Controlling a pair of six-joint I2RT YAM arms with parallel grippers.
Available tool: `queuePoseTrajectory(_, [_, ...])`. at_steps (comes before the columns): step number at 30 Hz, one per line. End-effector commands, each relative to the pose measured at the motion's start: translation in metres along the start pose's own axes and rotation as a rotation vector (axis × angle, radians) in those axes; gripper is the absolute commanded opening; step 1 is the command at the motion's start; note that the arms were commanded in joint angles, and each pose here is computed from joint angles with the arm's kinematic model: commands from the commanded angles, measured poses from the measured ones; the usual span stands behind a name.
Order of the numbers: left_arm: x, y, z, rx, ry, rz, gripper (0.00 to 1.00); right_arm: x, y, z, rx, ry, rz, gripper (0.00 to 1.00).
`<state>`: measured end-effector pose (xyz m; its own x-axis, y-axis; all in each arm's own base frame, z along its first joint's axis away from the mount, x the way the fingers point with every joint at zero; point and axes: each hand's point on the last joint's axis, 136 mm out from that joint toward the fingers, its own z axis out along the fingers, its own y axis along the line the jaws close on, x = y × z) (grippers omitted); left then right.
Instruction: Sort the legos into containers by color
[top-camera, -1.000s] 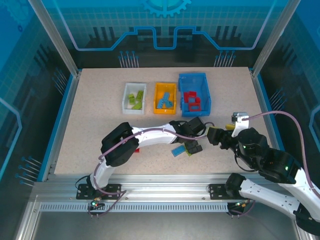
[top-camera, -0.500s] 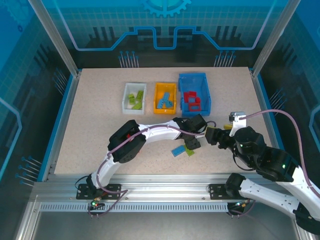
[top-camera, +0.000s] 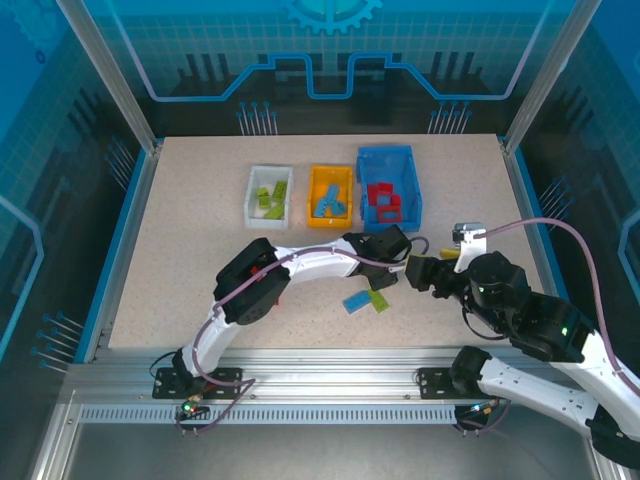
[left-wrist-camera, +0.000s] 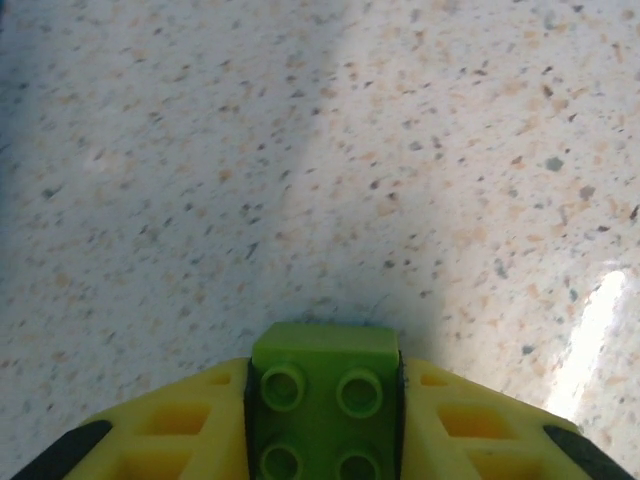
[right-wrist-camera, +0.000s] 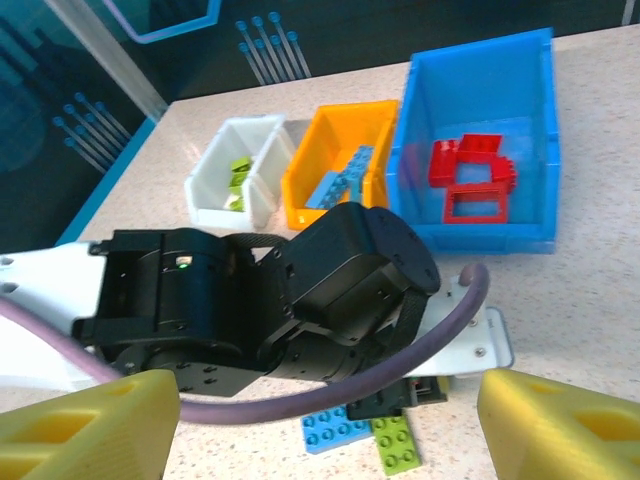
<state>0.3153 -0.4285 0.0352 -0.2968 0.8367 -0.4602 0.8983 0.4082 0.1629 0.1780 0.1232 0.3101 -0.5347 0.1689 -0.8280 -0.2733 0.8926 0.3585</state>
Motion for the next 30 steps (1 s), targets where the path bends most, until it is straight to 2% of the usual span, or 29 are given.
queuePoseTrajectory(1, [-0.029, 0.043, -0.066, -0.075, -0.158, -0.151, 0.30, 0.000, 0.029, 0.005, -0.134, 0.011, -0.052, 0.79])
queuePoseTrajectory(3, [-0.026, 0.066, -0.096, -0.096, -0.211, -0.257, 0.29, 0.002, 0.037, 0.011, -0.161, 0.024, -0.066, 0.78])
queuePoseTrajectory(7, [0.009, 0.118, -0.143, -0.134, -0.263, -0.492, 0.29, 0.012, 0.054, 0.029, -0.205, 0.082, -0.096, 0.78])
queuePoseTrajectory(13, [0.090, 0.208, -0.166, -0.252, -0.219, -0.801, 0.29, 0.026, 0.096, 0.068, -0.315, 0.173, -0.105, 0.77])
queuePoseTrajectory(16, [0.122, 0.250, -0.168, -0.312, -0.200, -0.939, 0.29, 0.028, 0.116, 0.085, -0.349, 0.185, -0.115, 0.77])
queuePoseTrajectory(22, [0.158, 0.309, -0.144, -0.370, -0.117, -1.067, 0.28, 0.031, 0.132, 0.116, -0.329, 0.206, -0.116, 0.77])
queuePoseTrajectory(30, [0.177, 0.346, -0.106, -0.368, -0.048, -1.151, 0.32, 0.038, 0.142, 0.136, -0.332, 0.236, -0.116, 0.76])
